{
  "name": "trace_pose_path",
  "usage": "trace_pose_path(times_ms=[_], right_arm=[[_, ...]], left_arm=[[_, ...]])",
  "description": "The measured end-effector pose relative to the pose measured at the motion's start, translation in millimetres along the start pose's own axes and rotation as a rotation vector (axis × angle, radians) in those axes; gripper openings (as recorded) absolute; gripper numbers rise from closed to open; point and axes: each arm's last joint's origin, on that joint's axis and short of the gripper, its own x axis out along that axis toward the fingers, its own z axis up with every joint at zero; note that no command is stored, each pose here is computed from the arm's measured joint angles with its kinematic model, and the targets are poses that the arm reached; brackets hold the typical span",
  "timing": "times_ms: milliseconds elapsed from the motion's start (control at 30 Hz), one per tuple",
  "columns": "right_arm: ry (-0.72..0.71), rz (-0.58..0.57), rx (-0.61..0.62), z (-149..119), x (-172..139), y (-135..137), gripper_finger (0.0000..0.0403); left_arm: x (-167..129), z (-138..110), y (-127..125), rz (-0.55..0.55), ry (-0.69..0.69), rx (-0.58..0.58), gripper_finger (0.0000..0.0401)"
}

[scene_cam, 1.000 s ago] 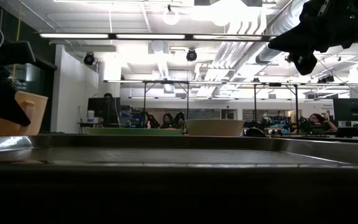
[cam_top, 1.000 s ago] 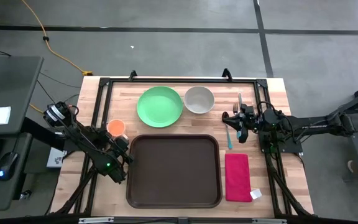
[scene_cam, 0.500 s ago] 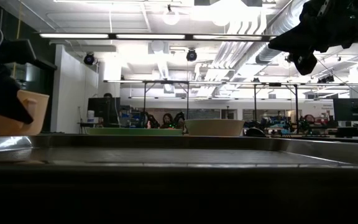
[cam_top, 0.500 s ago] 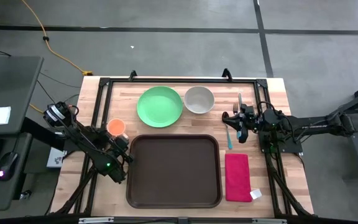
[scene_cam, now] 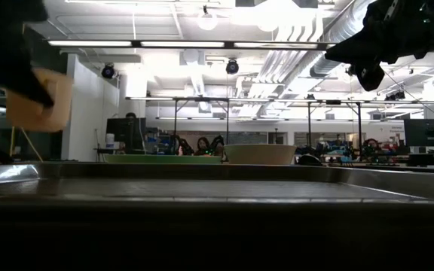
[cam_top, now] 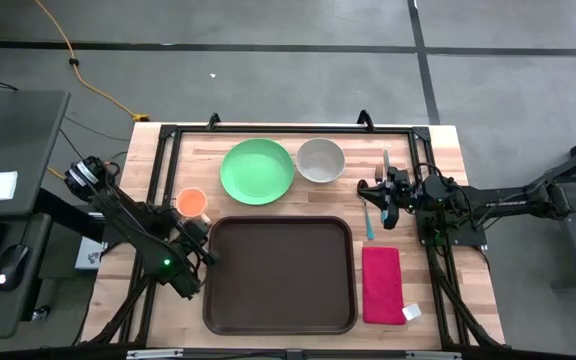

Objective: Set up tray
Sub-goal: Put the orange mug on the black serving tray

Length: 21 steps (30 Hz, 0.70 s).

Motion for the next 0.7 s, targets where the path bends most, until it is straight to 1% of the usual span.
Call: trace_pose_path(times_ms=[133,200,333,467,600,700], right_arm=[[-0.001,0.000,0.000,0,0,0,0.0000],[0.000,-0.001,0.000,0,0,0,0.0000],[0.000,0.001,0.000,0,0,0,0.0000],[0.000,0.002,0.006,0,0,0,0.0000],[0.002,0.030,0.036,1,0,1,0.0000],[-0.017,0.052,0.039,3,0,2,0.0000]], left_arm=[[-15,20,-9,-0.068,-0.054,0.006,0.0031],[-22,28,-15,-0.103,-0.058,0.011,0.0030],[-30,38,-28,-0.195,-0.085,0.018,0.0030],[-33,40,-43,-0.271,-0.129,0.025,0.0030],[-30,36,-54,-0.274,-0.152,0.035,0.0030],[-26,30,-60,-0.271,-0.141,0.050,0.0030]])
